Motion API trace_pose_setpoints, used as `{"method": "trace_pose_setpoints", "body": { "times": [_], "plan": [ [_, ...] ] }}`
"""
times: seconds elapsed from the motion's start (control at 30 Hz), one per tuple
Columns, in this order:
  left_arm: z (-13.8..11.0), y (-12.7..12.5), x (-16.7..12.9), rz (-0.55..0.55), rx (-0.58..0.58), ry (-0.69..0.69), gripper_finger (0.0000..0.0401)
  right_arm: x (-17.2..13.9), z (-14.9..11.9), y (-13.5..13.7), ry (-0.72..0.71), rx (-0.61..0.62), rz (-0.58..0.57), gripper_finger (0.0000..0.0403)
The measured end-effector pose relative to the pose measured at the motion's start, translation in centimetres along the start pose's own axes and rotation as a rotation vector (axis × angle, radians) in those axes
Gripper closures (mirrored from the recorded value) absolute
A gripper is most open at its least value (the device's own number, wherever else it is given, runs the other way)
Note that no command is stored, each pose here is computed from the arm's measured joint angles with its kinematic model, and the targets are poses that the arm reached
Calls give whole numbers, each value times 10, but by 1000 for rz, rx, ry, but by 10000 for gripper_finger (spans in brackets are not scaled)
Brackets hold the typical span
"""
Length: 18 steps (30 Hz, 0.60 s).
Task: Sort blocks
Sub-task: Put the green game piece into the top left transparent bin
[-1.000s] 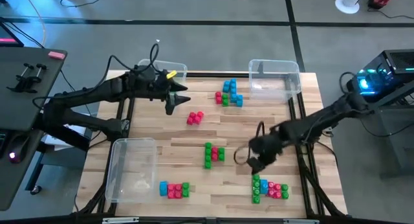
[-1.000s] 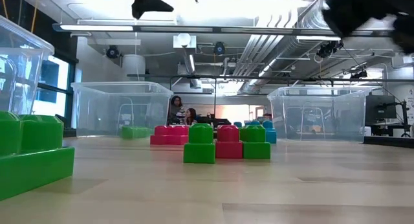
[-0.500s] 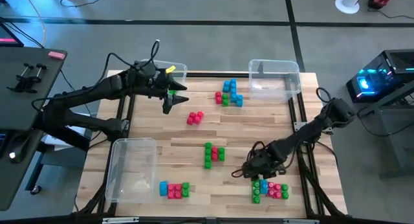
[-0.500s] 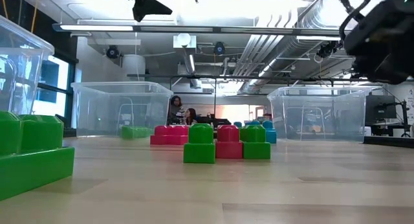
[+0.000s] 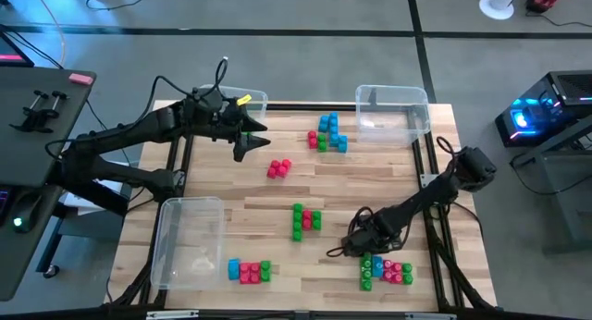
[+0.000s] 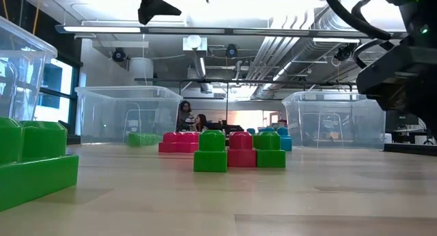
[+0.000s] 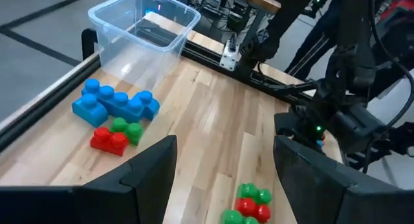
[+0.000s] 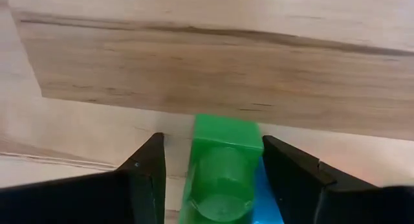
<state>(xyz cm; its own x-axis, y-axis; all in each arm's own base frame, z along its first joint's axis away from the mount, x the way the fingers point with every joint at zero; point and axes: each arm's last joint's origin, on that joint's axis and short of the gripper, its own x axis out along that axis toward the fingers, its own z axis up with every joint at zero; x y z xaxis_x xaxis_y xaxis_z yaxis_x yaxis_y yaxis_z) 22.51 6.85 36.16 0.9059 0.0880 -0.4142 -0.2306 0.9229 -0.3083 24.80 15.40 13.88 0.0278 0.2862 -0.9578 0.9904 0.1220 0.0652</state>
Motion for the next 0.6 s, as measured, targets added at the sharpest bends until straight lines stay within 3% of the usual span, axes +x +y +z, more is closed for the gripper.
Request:
{"method": "trace_pose_setpoints", "body": {
  "times": [0.17,0.3,0.43,0.6],
  "plan": [
    [-2,-7,1,-26,3,9,158,5,-3,1,-4,-13,5,240],
    [-1,-11,2,-49,-3,-9,158,5,-4,1,-24,-21,16,310],
    [9,-19,-8,-103,19,-120,158,3,-5,4,-36,-65,25,386],
    [26,-27,-43,-158,72,-341,158,-14,-8,15,-88,-169,31,383]
  ]
}}
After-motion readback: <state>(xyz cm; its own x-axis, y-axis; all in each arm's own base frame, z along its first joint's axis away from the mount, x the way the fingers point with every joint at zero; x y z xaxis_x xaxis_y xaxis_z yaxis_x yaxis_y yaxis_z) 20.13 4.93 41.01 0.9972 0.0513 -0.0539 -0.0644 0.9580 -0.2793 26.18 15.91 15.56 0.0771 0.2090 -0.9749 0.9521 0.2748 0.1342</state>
